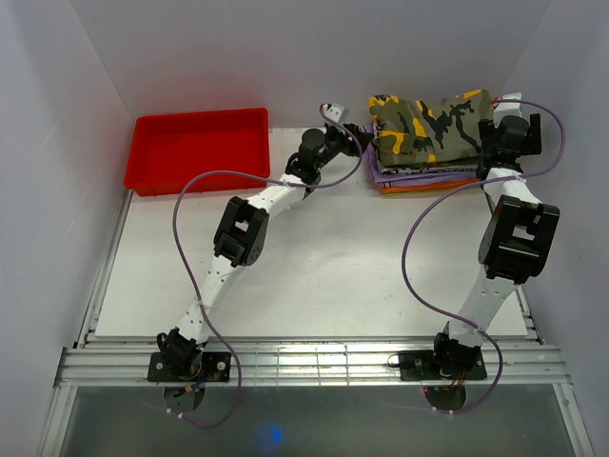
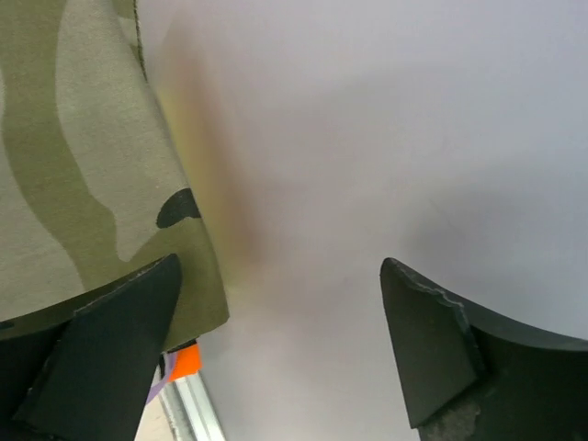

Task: Fold and stack the trousers
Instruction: Neatly place the folded trousers to the corner

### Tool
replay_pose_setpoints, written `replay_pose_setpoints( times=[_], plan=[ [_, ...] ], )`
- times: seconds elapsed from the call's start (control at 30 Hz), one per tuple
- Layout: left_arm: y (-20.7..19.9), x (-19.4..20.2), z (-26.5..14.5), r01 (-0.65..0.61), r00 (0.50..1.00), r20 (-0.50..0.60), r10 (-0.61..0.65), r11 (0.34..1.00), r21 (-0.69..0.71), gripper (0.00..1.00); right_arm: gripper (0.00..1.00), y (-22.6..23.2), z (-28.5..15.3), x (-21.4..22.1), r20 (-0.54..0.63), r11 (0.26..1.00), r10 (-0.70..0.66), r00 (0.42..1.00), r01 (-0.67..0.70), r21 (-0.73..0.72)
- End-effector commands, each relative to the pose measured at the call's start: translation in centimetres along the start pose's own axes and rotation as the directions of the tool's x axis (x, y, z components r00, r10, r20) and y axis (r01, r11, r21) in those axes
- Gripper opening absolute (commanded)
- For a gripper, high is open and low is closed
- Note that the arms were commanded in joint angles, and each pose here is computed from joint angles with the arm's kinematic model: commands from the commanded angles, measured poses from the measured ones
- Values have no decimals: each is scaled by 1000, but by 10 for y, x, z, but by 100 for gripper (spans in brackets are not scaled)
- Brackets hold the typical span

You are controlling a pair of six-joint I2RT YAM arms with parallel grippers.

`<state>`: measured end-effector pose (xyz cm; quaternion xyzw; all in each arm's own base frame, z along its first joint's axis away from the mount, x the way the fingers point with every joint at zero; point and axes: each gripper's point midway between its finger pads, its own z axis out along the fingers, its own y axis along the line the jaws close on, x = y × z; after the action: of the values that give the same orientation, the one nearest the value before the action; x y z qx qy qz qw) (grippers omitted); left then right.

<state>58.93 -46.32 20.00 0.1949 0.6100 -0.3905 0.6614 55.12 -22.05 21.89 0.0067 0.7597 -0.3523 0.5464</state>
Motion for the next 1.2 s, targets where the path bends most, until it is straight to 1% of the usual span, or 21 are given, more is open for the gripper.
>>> replay_pose_setpoints(
  times=[0.0,0.17,0.2,0.23,0.27,0.33,0.37,0.43,0.47,0.5,0.57,0.6,0.7,0.77,0.83,0.87,0.9,0.97,1.03,1.07,1.17],
  plan=[
    [5,-29,-4,14,1000,-3,-14,999,-29,72,93,-20,-4,-28,34,999,20,999,-21,50],
    [-8,-41,-27,38,997,-71,-39,999,-24,81,90,-19,-11,-43,45,999,40,998,-40,-14],
    [-13,-53,-31,29,996,-84,-30,999,-23,87,90,-18,-11,-47,49,999,44,998,-42,-31],
    [-11,-56,-34,34,993,-114,-38,999,-35,90,90,-21,-13,-51,40,998,48,998,-47,-36],
    [-12,-45,-43,57,978,-200,-66,997,-48,96,90,-26,-18,-58,45,998,59,997,-57,-39],
    [-14,-71,-50,57,973,-220,-64,998,-39,98,90,-18,-28,-62,50,991,79,996,-73,-111],
    [-17,-70,-56,70,963,-259,-78,997,-40,98,90,-22,-41,-70,63,988,86,994,-77,-137],
    [-19,-92,-60,69,965,-252,-76,997,-35,98,90,-1,-58,-79,95,957,105,990,-75,-281],
    [-20,-97,-63,81,959,-270,-90,996,-43,98,90,5,-72,-81,82,936,122,989,-87,-341],
    [-21,-101,-65,91,956,-276,-100,995,-45,98,90,24,-86,-94,123,880,155,980,-80,-468],
    [-23,-105,-77,125,947,-290,-138,990,-64,98,91,37,-113,-112,122,797,220,968,-106,-595],
    [-28,-105,-84,138,943,-301,-144,990,-42,98,92,56,-132,-123,118,706,259,959,-105,-700],
    [-23,-111,-112,153,934,-317,-165,986,-65,98,98,87,-165,-162,130,599,312,941,-89,-796],
    [-6,-113,-129,160,922,-336,-189,981,-113,98,99,112,-170,-175,151,587,288,946,-50,-808],
    [20,-119,-152,167,917,-331,-224,967,-191,98,91,135,-174,-198,205,626,244,948,7,-780],
    [26,-122,-161,171,916,-325,-234,962,-211,98,81,175,-183,-202,208,592,216,954,41,-805],
    [30,-123,-175,168,915,-326,-239,958,-231,98,77,172,-177,-220,241,649,206,949,52,-759],
    [47,-129,-193,152,918,-317,-237,950,-271,98,72,210,-162,-213,224,659,141,964,77,-748],
    [55,-135,-212,141,920,-314,-236,944,-298,98,70,224,-163,-237,266,702,113,957,112,-704],
    [58,-135,-219,140,916,-319,-243,939,-314,98,68,245,-152,-226,247,711,76,966,121,-693],
    [68,-138,-243,144,913,-312,-262,924,-354,98,67,275,-156,-233,302,743,8,953,196,-640]
  ],
)
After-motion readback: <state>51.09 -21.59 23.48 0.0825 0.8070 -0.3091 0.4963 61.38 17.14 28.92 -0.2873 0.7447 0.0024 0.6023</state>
